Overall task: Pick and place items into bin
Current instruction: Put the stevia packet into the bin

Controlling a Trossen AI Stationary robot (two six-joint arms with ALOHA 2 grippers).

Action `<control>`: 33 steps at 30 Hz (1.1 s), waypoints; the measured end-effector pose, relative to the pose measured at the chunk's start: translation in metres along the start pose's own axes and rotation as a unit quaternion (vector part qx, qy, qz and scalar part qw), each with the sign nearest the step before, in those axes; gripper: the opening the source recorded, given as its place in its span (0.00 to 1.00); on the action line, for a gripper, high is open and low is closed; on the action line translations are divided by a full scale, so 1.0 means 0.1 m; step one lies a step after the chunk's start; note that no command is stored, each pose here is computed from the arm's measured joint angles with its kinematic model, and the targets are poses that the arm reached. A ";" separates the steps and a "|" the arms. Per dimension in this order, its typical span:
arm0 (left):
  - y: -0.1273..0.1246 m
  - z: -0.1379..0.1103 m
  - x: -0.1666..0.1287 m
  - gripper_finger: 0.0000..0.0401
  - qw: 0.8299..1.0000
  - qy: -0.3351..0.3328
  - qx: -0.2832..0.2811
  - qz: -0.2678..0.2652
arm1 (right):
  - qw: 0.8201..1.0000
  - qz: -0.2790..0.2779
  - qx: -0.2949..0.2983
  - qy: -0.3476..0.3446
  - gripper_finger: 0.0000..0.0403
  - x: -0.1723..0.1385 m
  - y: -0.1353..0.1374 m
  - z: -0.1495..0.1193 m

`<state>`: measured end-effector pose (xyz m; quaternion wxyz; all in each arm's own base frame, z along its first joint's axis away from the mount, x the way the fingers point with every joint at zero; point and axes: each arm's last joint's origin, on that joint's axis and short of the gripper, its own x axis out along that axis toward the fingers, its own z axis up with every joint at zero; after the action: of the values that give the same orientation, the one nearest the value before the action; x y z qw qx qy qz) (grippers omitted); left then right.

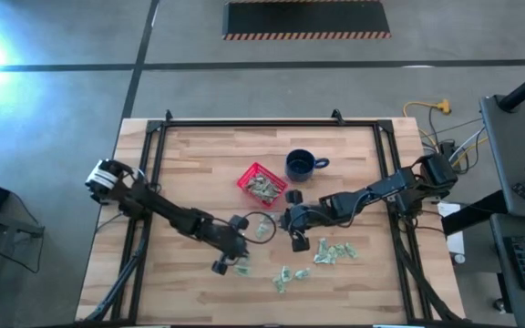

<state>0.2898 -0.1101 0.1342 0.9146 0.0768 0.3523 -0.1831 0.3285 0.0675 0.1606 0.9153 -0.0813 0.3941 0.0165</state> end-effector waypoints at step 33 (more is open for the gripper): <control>1.39 0.13 -0.70 0.05 0.918 0.022 0.034 0.396 | 0.994 0.036 0.057 0.088 0.17 -0.11 0.43 -0.20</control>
<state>0.3043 0.0343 0.1920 0.9014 0.2448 0.3065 0.1835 0.3025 0.1075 0.1497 0.8790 -0.0159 0.4761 0.0200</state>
